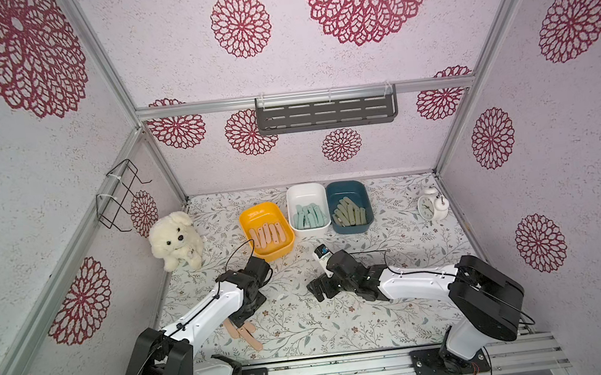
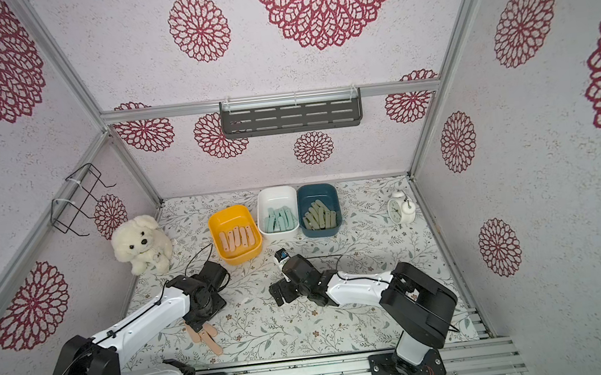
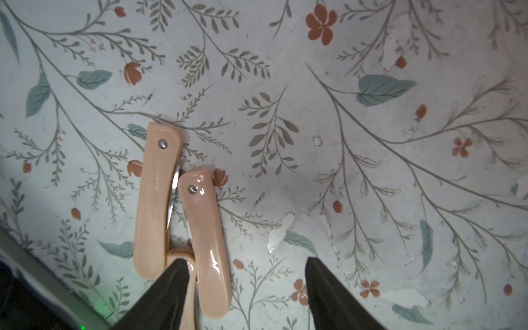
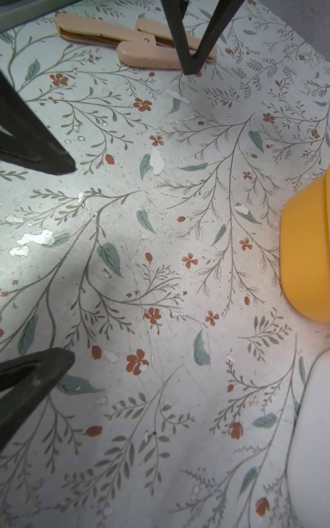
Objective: Place the fruit knives into the storage box by color
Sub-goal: Pick up the fruit knife from the center of the board.
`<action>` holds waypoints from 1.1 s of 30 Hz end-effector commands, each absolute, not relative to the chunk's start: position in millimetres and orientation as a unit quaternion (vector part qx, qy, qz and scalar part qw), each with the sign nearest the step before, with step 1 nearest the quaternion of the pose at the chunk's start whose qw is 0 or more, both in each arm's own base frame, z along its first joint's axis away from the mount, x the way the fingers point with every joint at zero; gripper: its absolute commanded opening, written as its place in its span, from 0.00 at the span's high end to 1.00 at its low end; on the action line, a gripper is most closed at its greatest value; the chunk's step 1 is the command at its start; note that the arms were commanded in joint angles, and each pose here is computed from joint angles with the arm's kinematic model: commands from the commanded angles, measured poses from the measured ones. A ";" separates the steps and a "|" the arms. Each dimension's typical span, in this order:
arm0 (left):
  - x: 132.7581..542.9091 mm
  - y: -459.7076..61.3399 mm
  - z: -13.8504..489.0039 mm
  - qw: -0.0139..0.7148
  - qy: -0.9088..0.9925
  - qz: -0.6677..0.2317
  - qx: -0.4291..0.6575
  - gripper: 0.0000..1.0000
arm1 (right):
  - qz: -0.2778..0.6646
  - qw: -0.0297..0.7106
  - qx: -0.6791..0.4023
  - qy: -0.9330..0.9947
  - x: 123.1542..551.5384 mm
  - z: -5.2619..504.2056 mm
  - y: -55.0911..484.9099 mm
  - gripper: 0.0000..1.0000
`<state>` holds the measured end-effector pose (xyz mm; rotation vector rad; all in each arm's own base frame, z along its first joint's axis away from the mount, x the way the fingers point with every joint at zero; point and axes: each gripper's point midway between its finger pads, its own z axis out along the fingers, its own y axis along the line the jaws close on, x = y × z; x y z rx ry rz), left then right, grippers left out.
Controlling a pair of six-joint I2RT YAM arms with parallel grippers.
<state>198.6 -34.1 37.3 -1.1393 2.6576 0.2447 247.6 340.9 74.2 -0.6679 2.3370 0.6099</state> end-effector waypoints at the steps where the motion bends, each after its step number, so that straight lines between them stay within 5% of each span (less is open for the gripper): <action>1: 200.9 -33.6 32.8 0.121 0.899 0.078 -0.414 0.33 | 0.232 0.329 -0.249 0.881 252.4 84.4 338.0 0.01; 13: 175.7 -24.4 8.7 0.096 0.880 0.078 -0.458 0.41 | 0.227 0.327 -0.245 0.884 256.0 85.1 332.6 0.01; 23: 190.4 -34.0 -5.9 0.079 0.894 0.069 -0.435 0.67 | 0.231 0.323 -0.244 0.885 252.6 88.6 333.5 0.01; 33: 219.2 -37.9 13.1 0.113 0.907 0.054 -0.401 0.81 | 0.248 0.312 -0.287 0.871 216.4 85.9 369.0 0.01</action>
